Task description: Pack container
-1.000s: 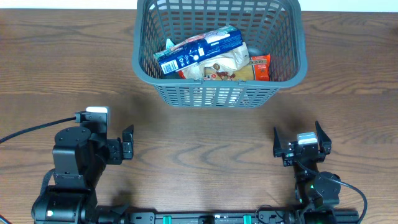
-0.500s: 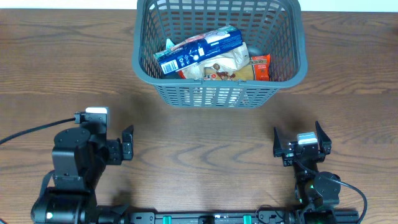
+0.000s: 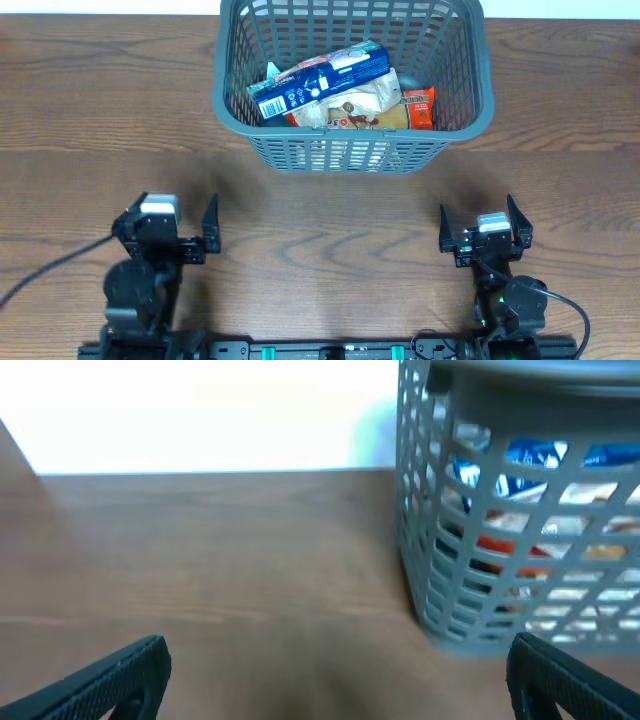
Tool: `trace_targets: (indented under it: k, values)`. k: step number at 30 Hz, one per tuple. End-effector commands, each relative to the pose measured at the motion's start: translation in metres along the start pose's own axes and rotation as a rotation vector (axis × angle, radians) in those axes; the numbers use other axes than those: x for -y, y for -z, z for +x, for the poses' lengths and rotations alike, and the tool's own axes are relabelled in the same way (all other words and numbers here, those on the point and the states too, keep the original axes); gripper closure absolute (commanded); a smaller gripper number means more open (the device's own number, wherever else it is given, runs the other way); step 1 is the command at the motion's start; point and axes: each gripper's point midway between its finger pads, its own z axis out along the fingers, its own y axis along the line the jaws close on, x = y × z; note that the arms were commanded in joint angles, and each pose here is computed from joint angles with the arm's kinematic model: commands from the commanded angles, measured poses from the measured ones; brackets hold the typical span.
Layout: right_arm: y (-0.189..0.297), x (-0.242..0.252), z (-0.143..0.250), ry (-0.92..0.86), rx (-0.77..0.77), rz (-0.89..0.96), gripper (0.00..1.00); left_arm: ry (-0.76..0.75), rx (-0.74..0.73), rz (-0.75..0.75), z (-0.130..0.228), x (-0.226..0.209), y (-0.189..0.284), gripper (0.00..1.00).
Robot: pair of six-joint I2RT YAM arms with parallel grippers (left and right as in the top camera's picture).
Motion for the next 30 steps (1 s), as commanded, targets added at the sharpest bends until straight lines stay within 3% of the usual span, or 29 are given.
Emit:
trace_targets:
  k: [1,9,23,30]
  values:
    - [0.000,-0.001,0.001,-0.012,0.004,0.001,0.01,-0.012,0.080,-0.002,0.005,0.000,-0.002,0.01]
    - [0.000,-0.001,0.001,-0.012,0.004,0.001,0.01,-0.065,0.296,-0.016,0.002,-0.001,-0.007,0.01]
    - [0.000,-0.001,0.001,-0.012,0.004,0.001,0.01,-0.142,0.055,-0.016,0.068,-0.002,-0.017,0.01]
    - [0.000,-0.001,0.001,-0.012,0.004,0.001,0.01,-0.136,0.056,-0.108,0.066,-0.018,-0.016,0.01]
